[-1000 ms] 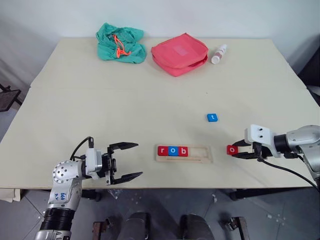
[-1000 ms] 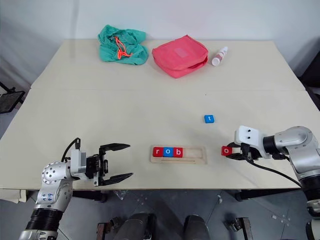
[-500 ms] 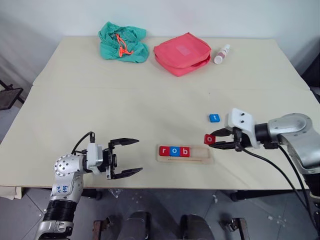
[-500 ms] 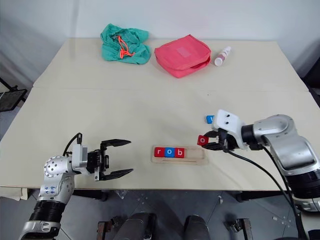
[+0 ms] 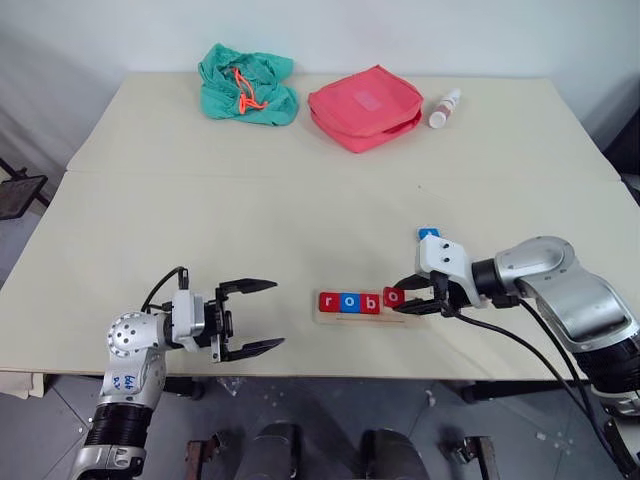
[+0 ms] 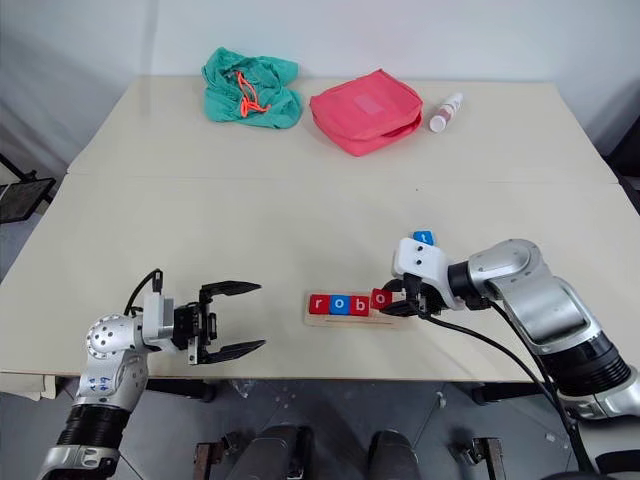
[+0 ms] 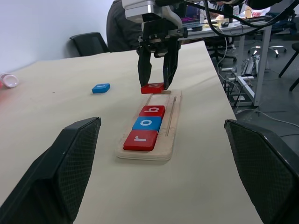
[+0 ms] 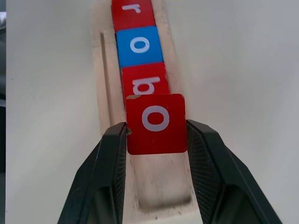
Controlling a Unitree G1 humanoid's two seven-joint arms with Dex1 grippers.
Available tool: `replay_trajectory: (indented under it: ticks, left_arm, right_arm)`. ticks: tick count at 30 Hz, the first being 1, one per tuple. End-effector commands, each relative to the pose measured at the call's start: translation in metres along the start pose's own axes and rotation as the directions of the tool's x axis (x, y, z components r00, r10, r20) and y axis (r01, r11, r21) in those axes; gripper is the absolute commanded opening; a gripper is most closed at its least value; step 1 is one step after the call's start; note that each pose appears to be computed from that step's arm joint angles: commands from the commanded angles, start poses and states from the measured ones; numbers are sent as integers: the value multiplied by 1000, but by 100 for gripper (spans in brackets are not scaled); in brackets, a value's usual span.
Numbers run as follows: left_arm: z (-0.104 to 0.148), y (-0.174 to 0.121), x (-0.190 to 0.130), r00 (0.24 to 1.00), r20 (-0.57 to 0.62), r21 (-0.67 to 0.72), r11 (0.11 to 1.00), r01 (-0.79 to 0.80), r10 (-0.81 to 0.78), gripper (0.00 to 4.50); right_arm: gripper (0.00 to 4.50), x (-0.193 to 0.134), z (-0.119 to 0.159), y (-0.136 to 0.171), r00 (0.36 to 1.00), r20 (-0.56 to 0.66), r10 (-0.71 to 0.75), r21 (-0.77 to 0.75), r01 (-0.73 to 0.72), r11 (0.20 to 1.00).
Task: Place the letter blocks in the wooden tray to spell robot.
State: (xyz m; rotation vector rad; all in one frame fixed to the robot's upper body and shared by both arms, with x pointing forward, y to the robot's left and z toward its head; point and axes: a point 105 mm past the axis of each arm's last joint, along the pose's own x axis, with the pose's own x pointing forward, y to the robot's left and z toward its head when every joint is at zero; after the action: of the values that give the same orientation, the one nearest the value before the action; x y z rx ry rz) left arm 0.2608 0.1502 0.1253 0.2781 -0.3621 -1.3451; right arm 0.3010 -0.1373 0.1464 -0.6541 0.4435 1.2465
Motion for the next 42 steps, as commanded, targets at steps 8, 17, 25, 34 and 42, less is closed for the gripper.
replay_trajectory:
  ticks: [8,17,25,34,42]
  left_arm:
    - [7,2,-2,1000,4,46,999,-20,20,450]
    - [6,6,0,1000,7,46,999,-18,18,450]
    - [4,13,5,1000,17,48,999,-6,6,450]
    - [3,17,9,1000,27,52,999,12,-14,450]
    - [6,12,3,1000,16,52,999,6,-7,450]
  right_arm:
    - [145,6,-1,-3,1000,-18,10,-38,-11,999]
    - [446,-4,11,-3,999,14,-29,-48,30,998]
    - [446,-24,8,0,994,52,-100,15,99,995]
    - [290,-23,-17,2,983,57,-173,89,168,982]
    - [4,-10,-22,2,987,51,-152,106,146,984]
